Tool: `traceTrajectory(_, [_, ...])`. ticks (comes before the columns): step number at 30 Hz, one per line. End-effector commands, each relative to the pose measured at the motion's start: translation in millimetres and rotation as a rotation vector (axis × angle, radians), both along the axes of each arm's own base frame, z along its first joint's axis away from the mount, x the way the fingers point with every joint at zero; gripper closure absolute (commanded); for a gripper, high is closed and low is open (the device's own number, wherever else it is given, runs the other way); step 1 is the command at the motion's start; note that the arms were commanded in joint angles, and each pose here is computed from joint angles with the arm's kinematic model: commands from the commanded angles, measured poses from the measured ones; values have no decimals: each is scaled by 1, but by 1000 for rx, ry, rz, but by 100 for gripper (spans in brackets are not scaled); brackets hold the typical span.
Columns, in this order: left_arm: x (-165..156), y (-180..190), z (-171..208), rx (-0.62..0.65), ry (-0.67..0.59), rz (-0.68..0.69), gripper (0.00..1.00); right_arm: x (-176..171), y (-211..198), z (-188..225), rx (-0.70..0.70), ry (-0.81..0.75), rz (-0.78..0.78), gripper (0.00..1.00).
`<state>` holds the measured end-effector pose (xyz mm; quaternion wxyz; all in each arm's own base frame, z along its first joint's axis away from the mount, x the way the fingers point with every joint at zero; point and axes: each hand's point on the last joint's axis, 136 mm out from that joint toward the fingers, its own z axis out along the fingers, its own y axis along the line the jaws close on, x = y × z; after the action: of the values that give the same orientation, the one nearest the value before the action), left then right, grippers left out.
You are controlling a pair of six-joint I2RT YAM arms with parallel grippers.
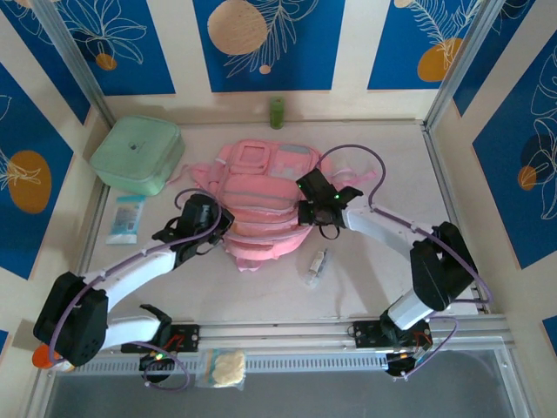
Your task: Pack books, pencil case, and school supplies into a backpack
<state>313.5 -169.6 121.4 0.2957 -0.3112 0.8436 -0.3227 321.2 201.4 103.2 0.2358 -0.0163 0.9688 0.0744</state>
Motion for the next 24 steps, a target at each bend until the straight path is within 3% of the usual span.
traceTrajectory(1, [8,33,10,116,-34,54,100,28,-32,5,-84,-40,-92,100])
traceTrajectory(9, [12,47,9,160,-5,65,100,63,-33,15,-50,-45,-75,100])
traceTrajectory(15, [16,46,-1,175,31,-3,100,88,-13,11,3,-70,91,100])
traceTrajectory(24, [29,52,7,208,27,-61,100,65,-1,19,21,-85,208,100])
